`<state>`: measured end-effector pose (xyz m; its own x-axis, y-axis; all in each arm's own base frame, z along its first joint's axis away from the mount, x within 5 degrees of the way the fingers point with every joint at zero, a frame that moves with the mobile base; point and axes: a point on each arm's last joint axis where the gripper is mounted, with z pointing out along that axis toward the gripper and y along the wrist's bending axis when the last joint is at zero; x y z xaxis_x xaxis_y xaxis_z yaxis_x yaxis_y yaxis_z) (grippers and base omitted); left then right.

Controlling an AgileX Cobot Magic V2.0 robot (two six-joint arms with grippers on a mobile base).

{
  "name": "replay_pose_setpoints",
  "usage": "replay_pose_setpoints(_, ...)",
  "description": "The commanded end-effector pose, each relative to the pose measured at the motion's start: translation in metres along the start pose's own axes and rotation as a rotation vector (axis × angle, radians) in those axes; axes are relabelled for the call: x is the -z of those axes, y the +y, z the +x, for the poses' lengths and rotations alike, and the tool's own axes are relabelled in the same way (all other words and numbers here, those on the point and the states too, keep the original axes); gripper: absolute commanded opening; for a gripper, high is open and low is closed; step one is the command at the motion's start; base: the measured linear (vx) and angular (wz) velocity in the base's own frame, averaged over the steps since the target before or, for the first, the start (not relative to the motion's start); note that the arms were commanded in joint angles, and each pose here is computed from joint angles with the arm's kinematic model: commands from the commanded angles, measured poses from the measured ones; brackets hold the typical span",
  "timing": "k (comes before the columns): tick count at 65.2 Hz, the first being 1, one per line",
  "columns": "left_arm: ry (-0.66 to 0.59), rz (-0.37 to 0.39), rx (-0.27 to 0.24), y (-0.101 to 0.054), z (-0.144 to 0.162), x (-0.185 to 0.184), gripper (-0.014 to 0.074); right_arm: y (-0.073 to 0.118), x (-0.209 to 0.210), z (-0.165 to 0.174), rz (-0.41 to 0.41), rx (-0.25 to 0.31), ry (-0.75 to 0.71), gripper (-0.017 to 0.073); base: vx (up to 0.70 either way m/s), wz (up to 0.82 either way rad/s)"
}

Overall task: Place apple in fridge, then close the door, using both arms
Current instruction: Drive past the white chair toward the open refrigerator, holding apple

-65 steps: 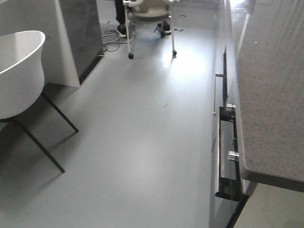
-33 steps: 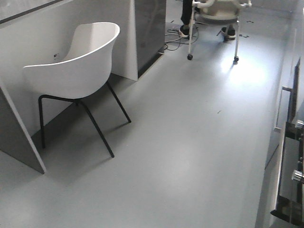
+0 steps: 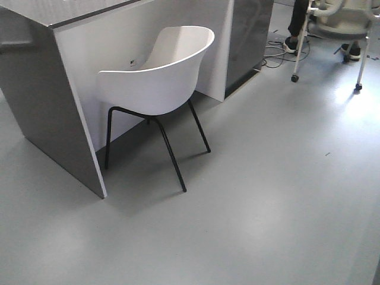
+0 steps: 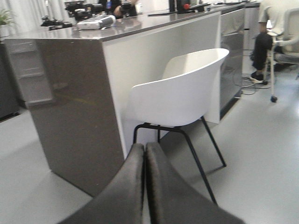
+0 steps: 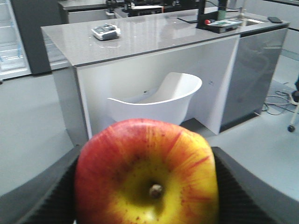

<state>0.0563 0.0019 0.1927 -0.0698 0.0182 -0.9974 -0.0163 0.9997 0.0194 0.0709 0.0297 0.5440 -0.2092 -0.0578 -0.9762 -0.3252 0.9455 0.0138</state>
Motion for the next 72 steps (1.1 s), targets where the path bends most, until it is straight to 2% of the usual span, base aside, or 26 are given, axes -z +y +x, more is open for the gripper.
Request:
replay_pose_setpoints(1,-0.106,0.012,0.013,-0.0009,-0.0133,0.0025,-0.0006,-0.0005,0.0020,-0.0115,0.012,0.006,-0.096,0.0133,-0.01,0.33)
replay_pose_setpoints(72,-0.106,0.012,0.013,-0.0009,-0.0133,0.0025,-0.0006,-0.0005,0.0020,-0.0115,0.012,0.006,-0.096,0.0133,0.02,0.43)
